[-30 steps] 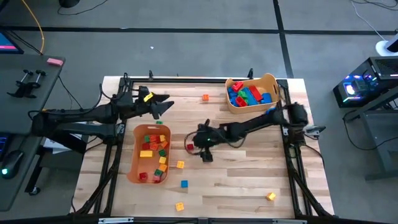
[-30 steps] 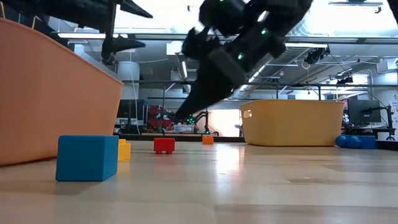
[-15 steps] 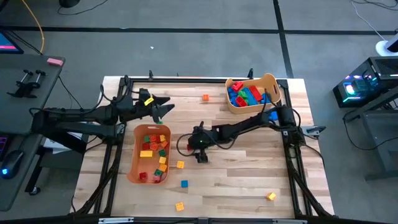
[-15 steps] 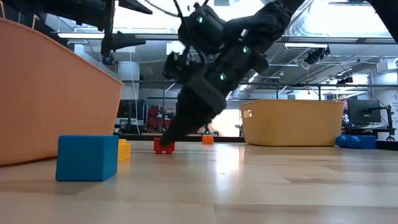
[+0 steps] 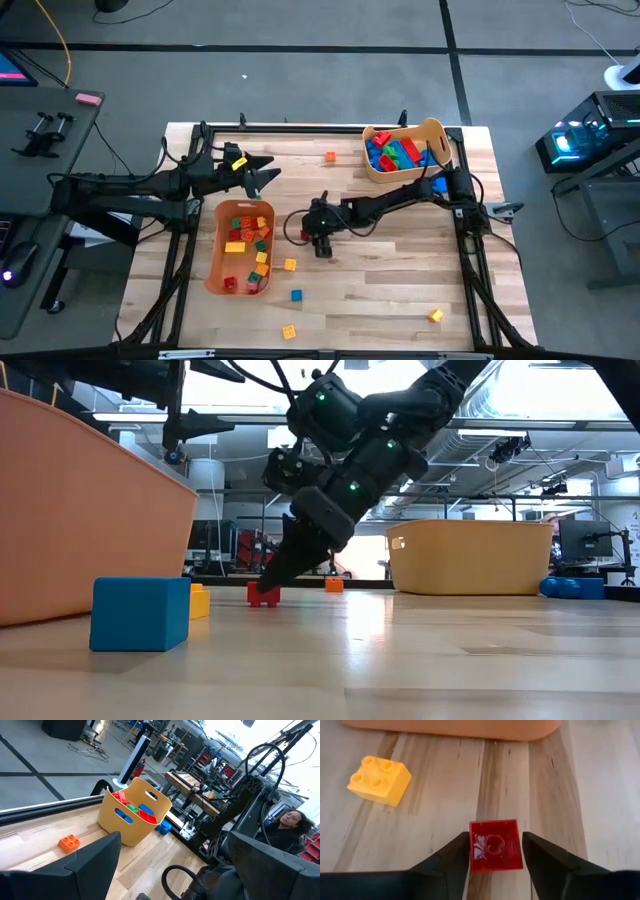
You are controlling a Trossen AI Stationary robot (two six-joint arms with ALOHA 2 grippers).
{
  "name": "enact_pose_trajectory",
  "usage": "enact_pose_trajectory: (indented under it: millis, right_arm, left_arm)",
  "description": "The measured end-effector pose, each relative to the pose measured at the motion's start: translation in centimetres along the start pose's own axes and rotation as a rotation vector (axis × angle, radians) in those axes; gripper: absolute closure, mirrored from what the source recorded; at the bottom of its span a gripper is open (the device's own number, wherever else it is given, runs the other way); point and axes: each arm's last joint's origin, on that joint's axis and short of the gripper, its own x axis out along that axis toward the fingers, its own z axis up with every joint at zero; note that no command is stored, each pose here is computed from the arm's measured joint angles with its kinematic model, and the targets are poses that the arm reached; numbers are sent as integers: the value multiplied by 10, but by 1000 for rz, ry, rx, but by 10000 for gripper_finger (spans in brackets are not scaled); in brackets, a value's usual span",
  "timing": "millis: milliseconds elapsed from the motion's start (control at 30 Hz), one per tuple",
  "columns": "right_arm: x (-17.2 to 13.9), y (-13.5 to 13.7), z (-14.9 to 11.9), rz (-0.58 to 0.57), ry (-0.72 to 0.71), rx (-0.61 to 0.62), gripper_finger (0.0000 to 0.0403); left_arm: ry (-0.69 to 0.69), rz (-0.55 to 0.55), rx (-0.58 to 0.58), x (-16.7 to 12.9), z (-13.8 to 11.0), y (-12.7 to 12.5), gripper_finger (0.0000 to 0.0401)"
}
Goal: Sort blocks by size
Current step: Put the red game piece into the orange bin
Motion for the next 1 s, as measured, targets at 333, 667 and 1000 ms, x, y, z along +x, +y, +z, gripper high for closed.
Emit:
enact_pose_trajectory:
  millis: [333,667,1000]
  right_arm:
    - [6,2,-7,41,34,53,251]
    - [-51,-8,54,-59,-178,3,265]
    - [-59,-4,123,-20,-402,-95,265]
  left_arm:
    - [0,0,0,0,0,0,50]
    - [0,0,8,0,0,0,50]
    - [-10,13,12,0,1,1,50]
